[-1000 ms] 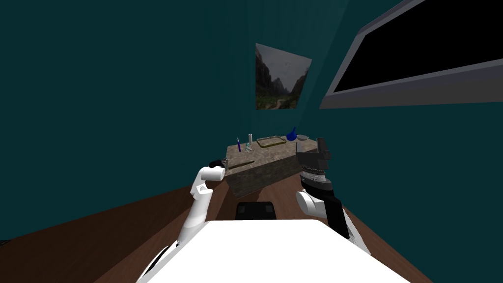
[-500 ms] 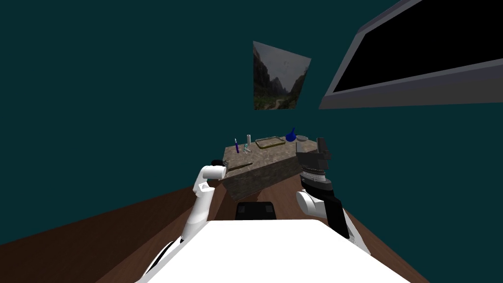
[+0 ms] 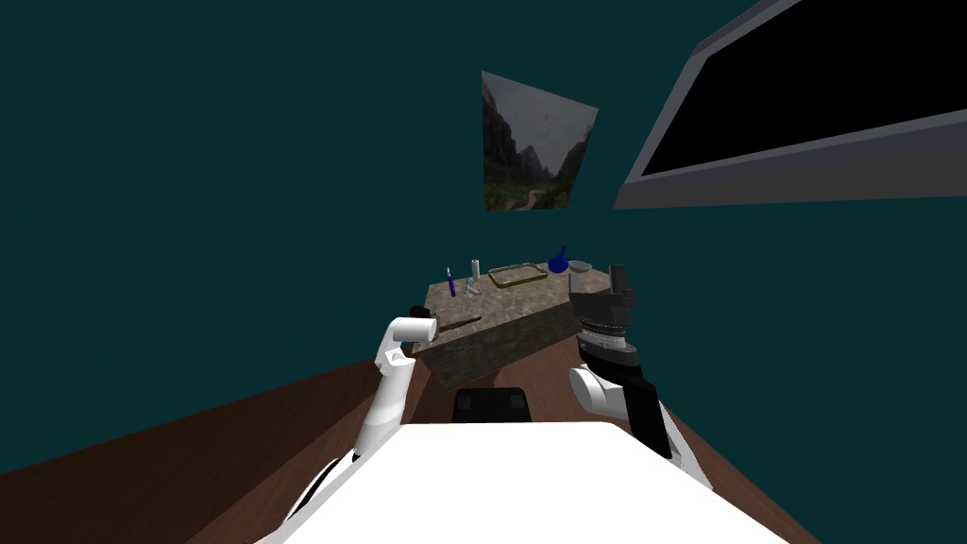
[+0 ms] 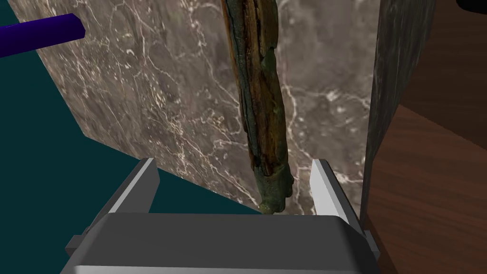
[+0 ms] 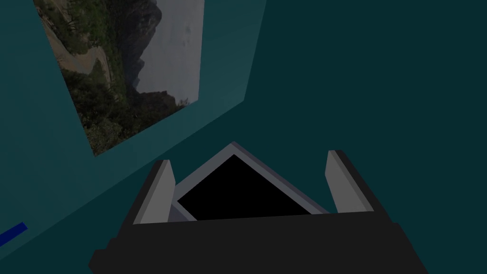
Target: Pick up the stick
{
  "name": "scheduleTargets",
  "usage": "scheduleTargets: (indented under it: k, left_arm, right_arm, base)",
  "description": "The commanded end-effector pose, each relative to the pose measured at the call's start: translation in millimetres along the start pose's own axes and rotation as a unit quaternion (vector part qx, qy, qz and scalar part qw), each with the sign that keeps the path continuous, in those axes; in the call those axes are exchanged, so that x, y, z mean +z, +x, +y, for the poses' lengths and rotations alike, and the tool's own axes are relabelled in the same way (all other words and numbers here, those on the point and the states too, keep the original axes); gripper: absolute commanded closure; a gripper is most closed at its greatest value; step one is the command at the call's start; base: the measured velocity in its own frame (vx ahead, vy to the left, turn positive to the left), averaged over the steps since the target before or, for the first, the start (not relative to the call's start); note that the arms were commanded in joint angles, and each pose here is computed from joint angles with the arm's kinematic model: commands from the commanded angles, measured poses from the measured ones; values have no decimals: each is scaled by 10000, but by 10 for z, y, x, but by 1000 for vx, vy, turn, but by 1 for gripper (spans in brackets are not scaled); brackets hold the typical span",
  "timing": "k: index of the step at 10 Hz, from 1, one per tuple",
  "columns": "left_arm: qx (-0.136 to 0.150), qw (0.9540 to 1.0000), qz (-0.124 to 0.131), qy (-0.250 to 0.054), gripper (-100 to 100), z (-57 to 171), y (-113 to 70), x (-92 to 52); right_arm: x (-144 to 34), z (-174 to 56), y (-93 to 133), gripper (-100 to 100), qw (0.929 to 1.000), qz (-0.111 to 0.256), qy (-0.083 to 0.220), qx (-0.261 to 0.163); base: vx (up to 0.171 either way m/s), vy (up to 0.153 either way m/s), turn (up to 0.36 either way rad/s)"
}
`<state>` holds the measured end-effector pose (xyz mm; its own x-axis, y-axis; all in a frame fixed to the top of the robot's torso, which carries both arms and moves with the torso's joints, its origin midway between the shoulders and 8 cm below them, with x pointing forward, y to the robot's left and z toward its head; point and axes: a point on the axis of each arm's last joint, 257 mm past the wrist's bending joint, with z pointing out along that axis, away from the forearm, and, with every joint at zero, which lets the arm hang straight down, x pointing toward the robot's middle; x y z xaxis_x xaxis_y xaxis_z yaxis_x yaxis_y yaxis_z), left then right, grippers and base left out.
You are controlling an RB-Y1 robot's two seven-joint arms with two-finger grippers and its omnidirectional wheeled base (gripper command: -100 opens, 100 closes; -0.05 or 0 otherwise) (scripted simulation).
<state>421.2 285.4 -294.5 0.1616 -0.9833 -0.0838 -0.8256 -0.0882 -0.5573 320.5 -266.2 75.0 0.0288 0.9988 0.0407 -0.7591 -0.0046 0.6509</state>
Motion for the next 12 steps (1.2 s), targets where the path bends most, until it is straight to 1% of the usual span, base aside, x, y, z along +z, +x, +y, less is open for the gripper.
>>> scheduleTargets:
  k: [1,2,3,5,7,8,9,10,12]
  left_arm:
    - [-39,9997,12,-239,-100,103,22,8]
    - [-68,9992,31,-395,-100,172,50,12]
    - [-68,9991,29,-408,-100,178,49,12]
    - [-118,9977,70,-669,-100,296,106,12]
    - [-161,9962,125,-849,-100,379,171,7]
    - [-147,9968,107,-782,-100,354,150,17]
    - [-149,9966,109,-801,0,363,154,16]
    - [-265,9964,53,-809,-100,335,166,62]
    - [-486,9954,-59,-827,-100,284,194,151]
  right_arm:
    - [0,0,0,0,10000,0,0,0]
    - [0,0,0,0,10000,0,0,0]
    - [0,0,0,0,10000,0,0,0]
    - [0,0,0,0,10000,0,0,0]
    - [0,0,0,0,10000,0,0,0]
    - [0,0,0,0,10000,0,0,0]
    - [0,0,0,0,10000,0,0,0]
    - [0,0,0,0,10000,0,0,0]
    - [1,0,0,0,10000,1,-1,0]
  base:
    - [49,-53,-7]
    - [85,-57,-5]
    - [60,-41,0]
    - [49,-43,-2]
    - [50,-37,0]
    - [22,-15,2]
    - [0,0,0]
    - [-23,43,-124]
    - [-77,94,-270]
